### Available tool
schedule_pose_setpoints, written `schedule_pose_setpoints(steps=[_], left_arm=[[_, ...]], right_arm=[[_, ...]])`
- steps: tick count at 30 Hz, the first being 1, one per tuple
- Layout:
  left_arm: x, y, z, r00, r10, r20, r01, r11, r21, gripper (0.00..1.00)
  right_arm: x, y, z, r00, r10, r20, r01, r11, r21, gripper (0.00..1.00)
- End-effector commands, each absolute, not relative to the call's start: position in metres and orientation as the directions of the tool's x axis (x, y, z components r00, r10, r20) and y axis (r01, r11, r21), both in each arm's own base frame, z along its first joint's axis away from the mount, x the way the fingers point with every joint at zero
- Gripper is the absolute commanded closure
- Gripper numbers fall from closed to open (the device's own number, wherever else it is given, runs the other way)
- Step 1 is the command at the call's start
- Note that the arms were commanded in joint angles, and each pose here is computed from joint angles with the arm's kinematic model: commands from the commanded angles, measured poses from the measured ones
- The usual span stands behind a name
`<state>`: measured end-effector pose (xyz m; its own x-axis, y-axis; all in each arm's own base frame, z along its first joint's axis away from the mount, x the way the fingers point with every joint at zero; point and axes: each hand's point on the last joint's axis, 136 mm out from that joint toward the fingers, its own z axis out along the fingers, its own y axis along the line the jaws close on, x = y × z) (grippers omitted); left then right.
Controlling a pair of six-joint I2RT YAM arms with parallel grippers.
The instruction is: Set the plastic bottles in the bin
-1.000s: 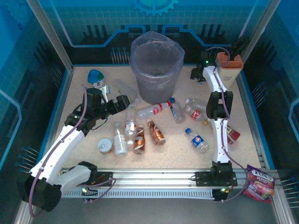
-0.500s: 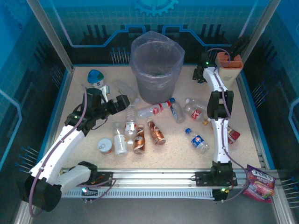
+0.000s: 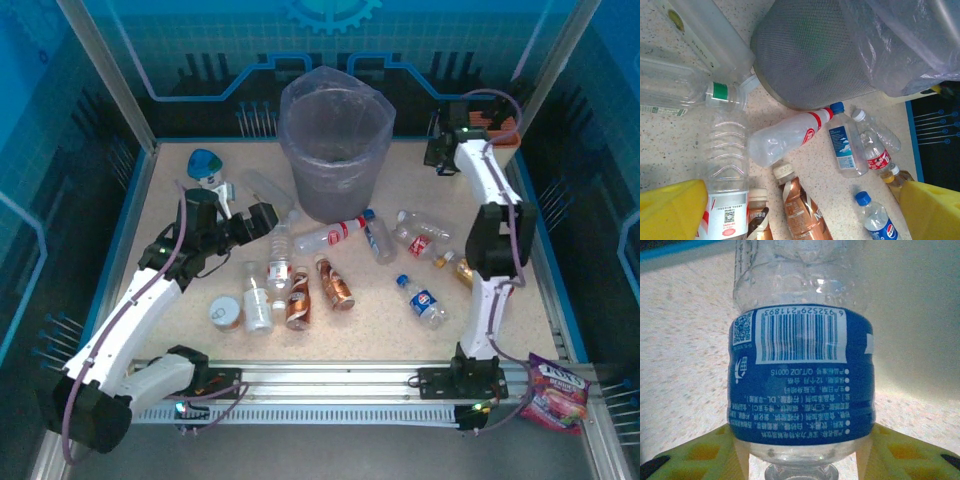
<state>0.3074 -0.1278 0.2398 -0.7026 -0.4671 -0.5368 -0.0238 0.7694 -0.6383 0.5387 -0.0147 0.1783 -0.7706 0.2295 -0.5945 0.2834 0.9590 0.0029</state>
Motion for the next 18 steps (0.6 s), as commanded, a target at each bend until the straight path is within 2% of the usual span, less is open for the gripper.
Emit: schedule_pose_setpoints(steps=[1,9,13,18], left_arm=[[0.311,-0.129,0.234,-0.703,-0.461,-0.541,-0.023,0.776,-0.631,0.01],[0.327,-0.119,0.214,-0.692,-0.499,-0.523,-0.113,0.789,-0.603,0.01],[0.327,-0.113,0.188,-0.705,-0.523,-0.479,-0.188,0.789,-0.584,0.01],[0.322,-0.105,0.167,-0.717,-0.542,-0.439,-0.267,0.794,-0.545,0.02]], right_arm=[[0.515,-0.003,0.243,-0.712,0.192,-0.675,0.226,0.973,0.038,0.53],[0.454,0.031,0.322,-0.671,0.118,-0.731,0.096,0.993,0.072,0.54],[0.437,0.053,0.35,-0.651,0.076,-0.756,0.029,0.997,0.076,0.55],[0.425,0.106,0.377,-0.629,-0.025,-0.777,-0.116,0.991,0.062,0.55]])
